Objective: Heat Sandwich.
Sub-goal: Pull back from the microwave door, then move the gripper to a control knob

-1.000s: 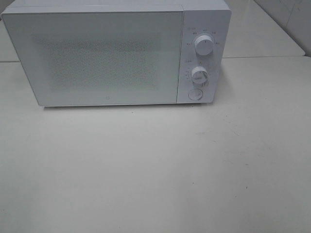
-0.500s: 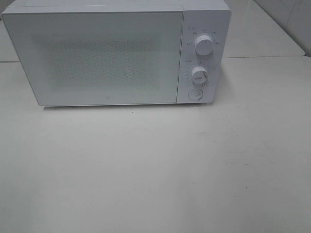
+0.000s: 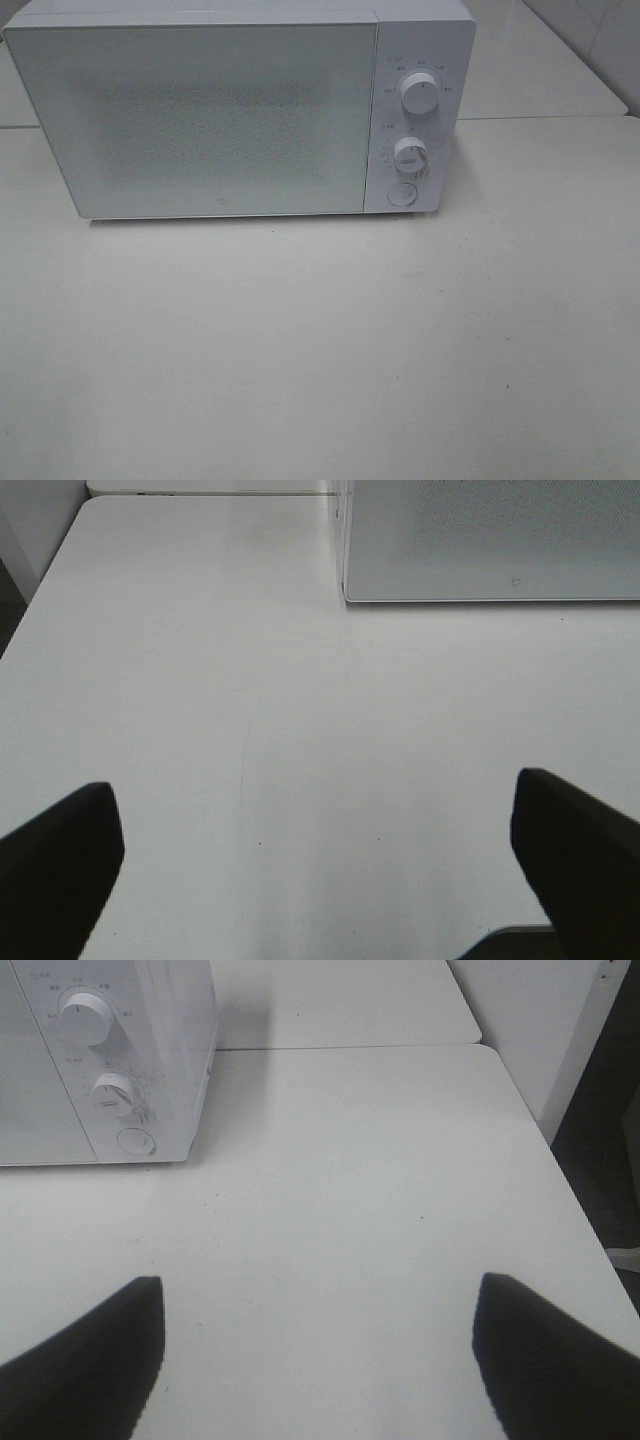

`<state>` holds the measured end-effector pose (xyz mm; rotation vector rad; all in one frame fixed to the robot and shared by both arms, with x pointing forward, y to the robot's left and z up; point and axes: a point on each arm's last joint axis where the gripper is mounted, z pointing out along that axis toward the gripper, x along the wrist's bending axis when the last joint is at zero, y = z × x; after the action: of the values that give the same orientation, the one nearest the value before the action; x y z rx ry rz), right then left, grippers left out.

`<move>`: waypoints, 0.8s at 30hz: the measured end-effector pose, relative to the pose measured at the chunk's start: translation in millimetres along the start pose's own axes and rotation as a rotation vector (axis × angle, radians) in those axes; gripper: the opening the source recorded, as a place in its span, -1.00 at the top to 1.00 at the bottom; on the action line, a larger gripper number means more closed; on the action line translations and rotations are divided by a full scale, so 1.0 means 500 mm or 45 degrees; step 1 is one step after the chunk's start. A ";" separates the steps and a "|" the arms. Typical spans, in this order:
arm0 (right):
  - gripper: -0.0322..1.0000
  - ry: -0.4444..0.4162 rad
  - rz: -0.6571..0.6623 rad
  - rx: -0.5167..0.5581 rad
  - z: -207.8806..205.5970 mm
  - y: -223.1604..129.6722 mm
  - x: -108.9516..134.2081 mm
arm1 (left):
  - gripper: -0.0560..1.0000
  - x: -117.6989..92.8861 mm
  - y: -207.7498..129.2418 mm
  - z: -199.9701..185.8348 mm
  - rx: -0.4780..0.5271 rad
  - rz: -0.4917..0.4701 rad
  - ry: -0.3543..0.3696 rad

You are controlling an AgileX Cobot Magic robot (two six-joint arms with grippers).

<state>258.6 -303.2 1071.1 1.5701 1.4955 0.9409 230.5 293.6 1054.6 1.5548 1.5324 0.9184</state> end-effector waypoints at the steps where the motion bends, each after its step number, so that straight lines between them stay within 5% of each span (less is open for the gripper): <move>1: -0.55 0.001 -0.002 0.003 0.008 0.007 0.001 | -0.96 0.000 0.000 0.000 0.000 0.000 0.000; 24: -0.55 0.028 -0.076 -0.036 0.228 0.115 0.021 | -0.95 0.000 0.000 0.000 0.000 0.000 0.000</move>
<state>386.5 -298.2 1072.4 1.4916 1.5289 0.9439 230.5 293.6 1054.6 1.5548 1.5324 0.9184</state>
